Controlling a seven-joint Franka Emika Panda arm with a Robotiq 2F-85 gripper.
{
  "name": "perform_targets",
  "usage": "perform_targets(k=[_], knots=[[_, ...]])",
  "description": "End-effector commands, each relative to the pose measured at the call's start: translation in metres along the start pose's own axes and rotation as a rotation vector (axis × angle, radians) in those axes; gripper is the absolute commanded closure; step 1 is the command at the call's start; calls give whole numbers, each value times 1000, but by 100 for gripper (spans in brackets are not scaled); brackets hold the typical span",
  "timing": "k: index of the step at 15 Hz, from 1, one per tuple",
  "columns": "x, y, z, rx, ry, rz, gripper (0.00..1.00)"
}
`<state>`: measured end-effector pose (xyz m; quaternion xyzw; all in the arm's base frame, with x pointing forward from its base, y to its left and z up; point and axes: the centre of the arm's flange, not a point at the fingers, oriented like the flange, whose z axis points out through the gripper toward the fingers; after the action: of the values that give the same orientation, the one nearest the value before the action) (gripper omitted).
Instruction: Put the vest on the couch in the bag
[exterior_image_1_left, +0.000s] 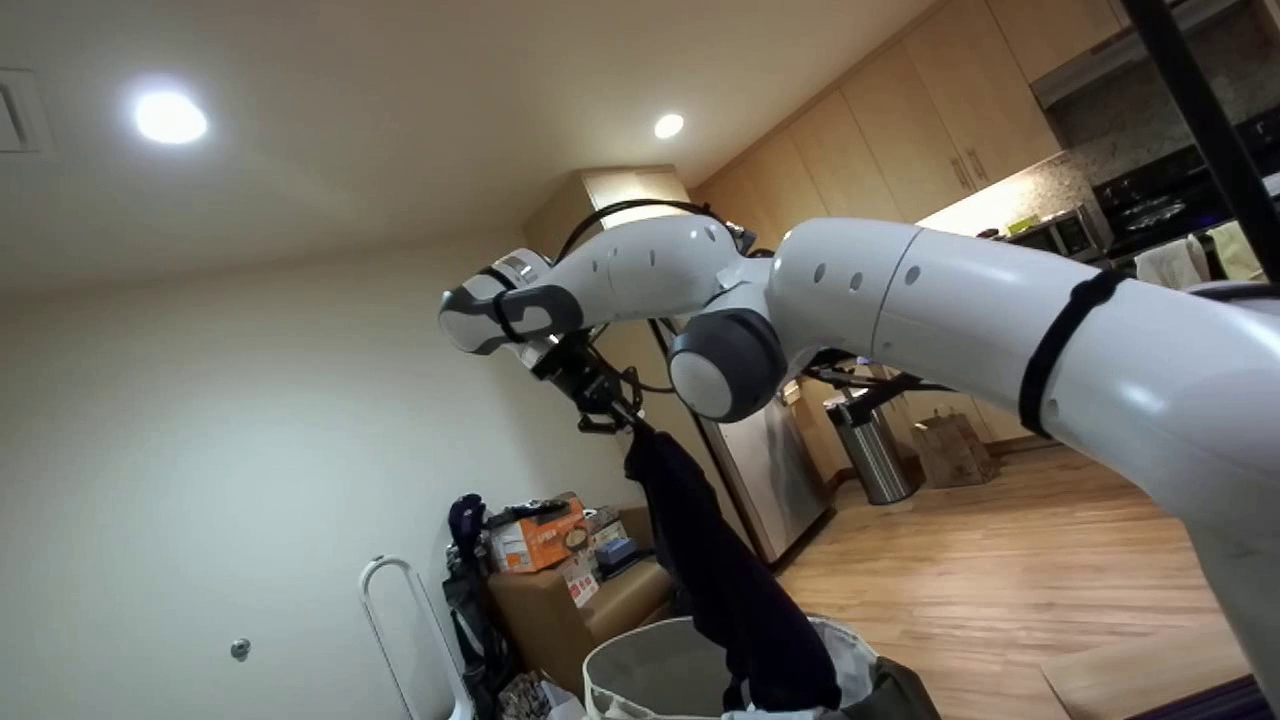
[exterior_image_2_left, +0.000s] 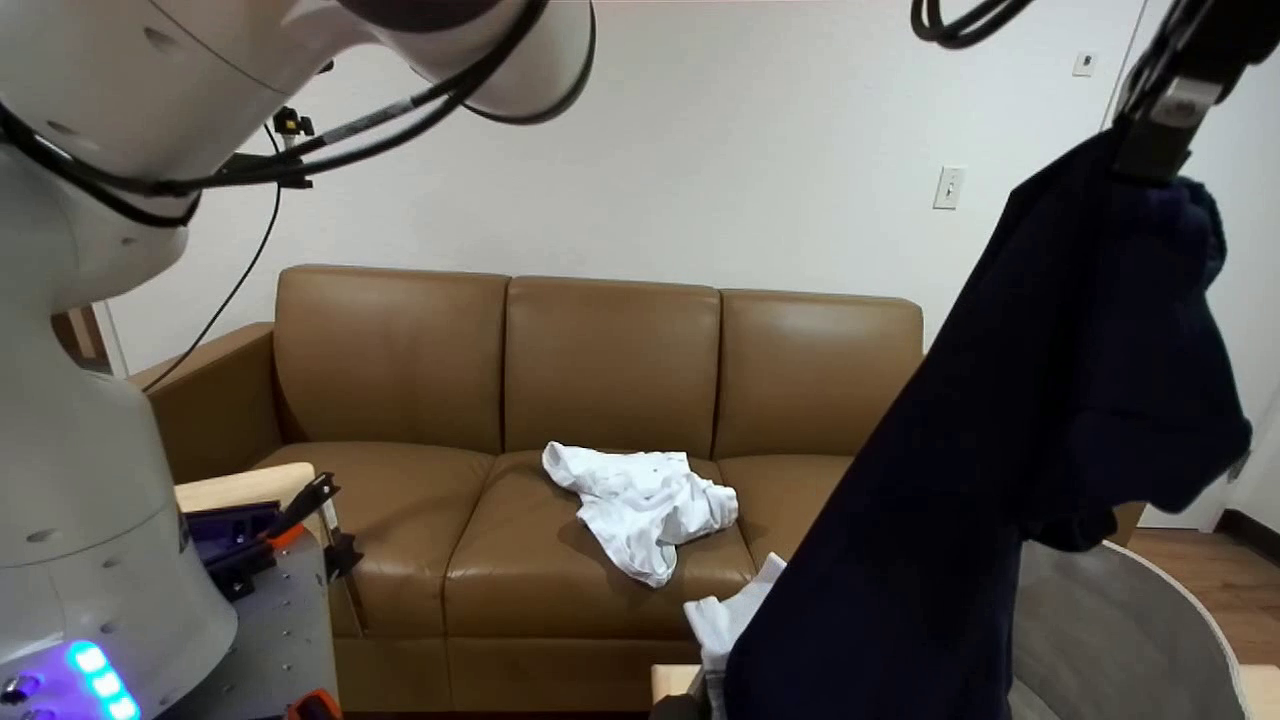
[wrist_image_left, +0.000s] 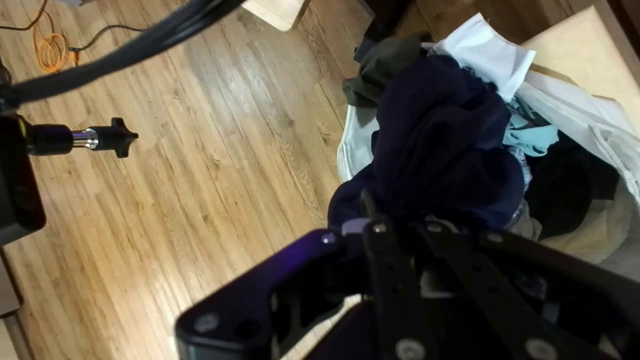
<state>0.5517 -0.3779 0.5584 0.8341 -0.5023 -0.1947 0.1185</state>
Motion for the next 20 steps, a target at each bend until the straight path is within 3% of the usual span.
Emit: perform_targets(k=[1,2,6,7,14,20], knots=[[-34,-6,72,-9,-54,-32,93],[8,-13,16,-19,-28,-11,93],[12,-26,28,-33,-50,-26,95],[13,-27,27,-19,-16,-20,94],[23,-64,118,-82,-36,2,94],[38,-83,155,-98,-92,0,94]])
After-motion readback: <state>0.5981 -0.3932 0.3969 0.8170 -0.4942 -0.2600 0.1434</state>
